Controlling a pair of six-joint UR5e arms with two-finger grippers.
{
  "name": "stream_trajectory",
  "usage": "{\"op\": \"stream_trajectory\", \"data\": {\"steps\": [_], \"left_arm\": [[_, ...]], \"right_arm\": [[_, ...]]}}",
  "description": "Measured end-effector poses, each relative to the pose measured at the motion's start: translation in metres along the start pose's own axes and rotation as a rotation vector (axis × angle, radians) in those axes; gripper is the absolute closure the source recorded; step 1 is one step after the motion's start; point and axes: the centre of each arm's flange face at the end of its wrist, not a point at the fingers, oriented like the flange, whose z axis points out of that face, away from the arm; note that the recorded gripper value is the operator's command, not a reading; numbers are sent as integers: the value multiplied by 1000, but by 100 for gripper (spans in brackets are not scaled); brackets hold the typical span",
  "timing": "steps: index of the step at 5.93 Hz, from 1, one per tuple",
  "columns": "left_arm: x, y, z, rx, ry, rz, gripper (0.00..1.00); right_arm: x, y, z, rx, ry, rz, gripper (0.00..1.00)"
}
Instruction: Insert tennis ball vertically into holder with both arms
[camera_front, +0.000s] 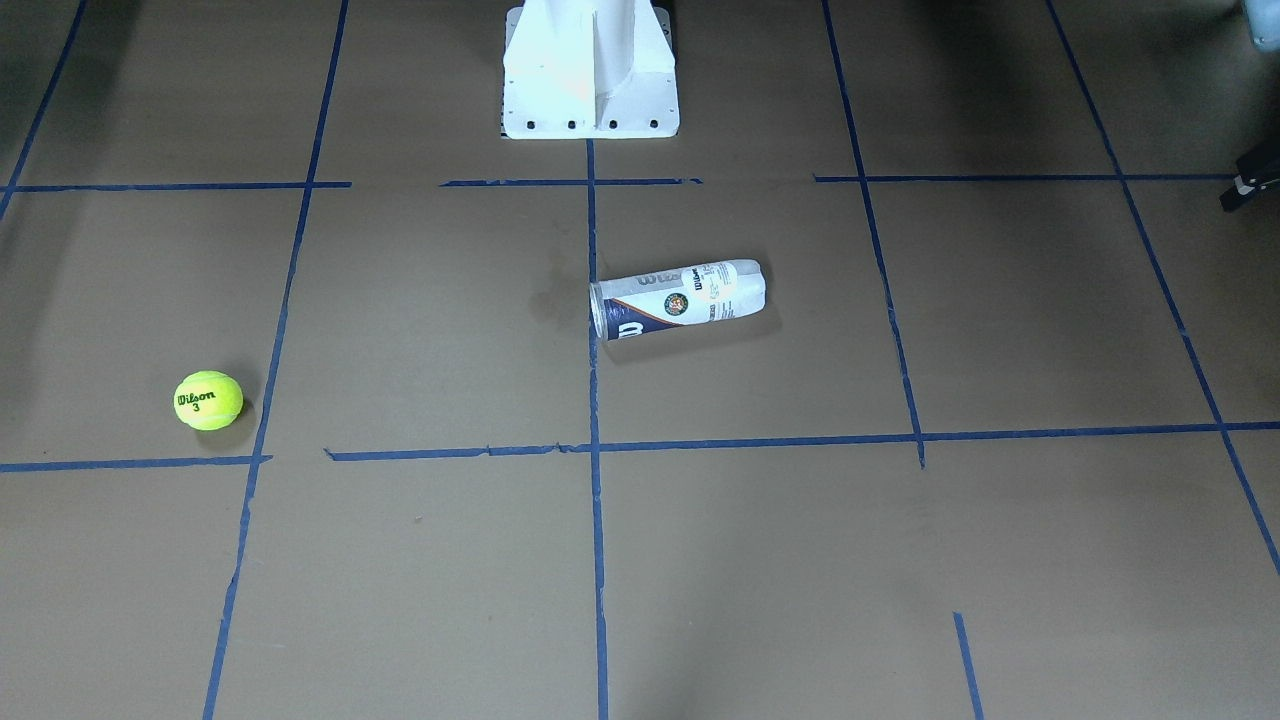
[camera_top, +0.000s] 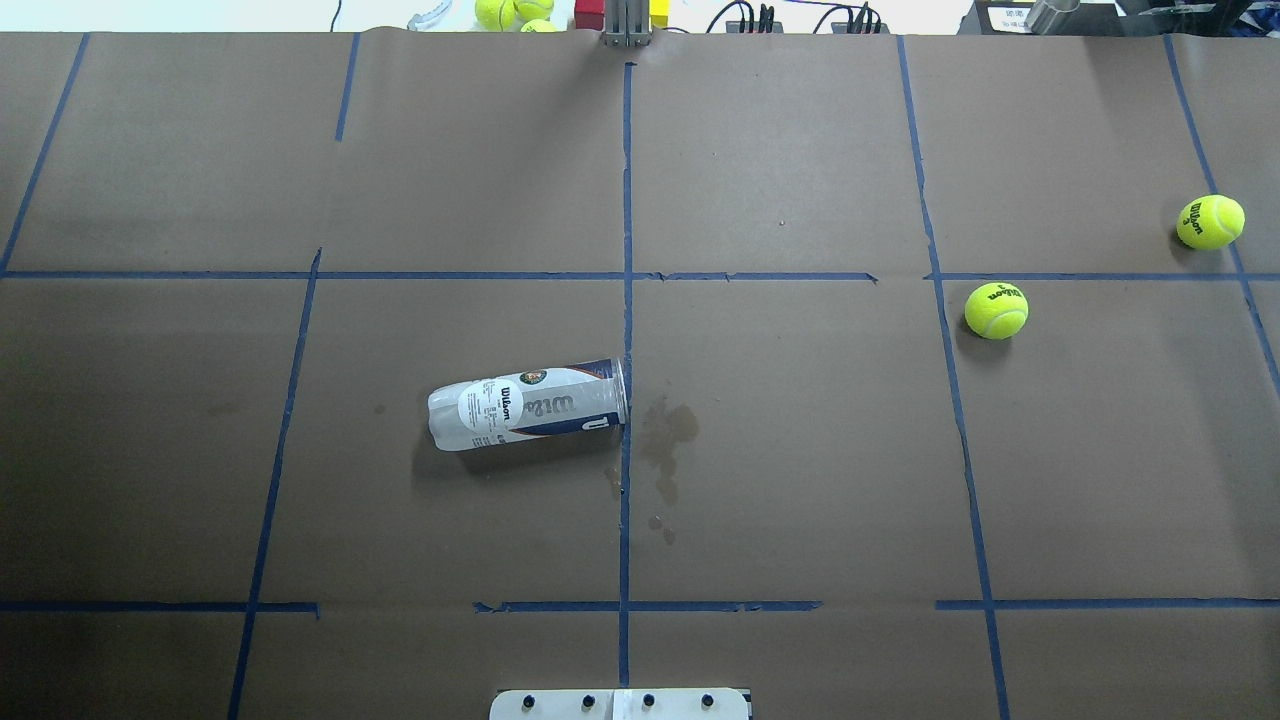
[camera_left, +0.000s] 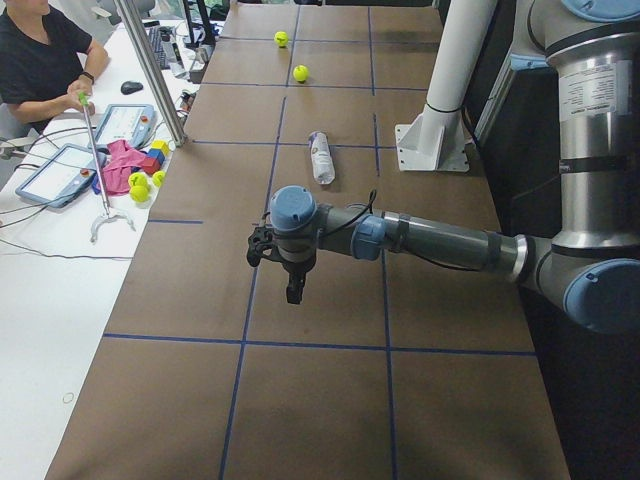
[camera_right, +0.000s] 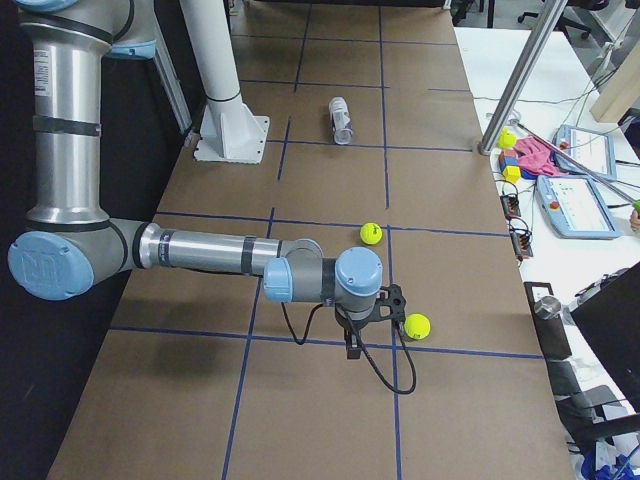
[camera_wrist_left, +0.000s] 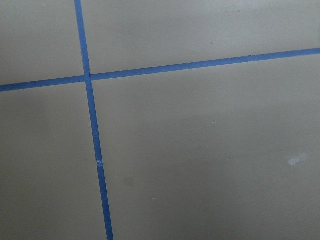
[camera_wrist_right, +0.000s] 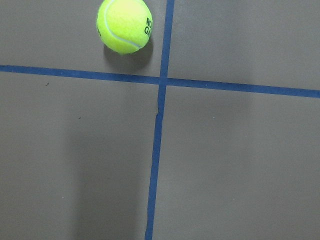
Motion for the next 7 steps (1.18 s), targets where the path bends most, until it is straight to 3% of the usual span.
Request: {"op": "stream_trajectory", "data": {"steps": [5, 7], "left_arm": [[4, 0, 18, -39, 13, 2, 0], [25, -3, 27, -43, 32, 70, 0]], "right_arm": [[-18, -5, -17, 34, 0, -34, 0], [-17, -5, -17, 34, 1, -34, 0]]}}
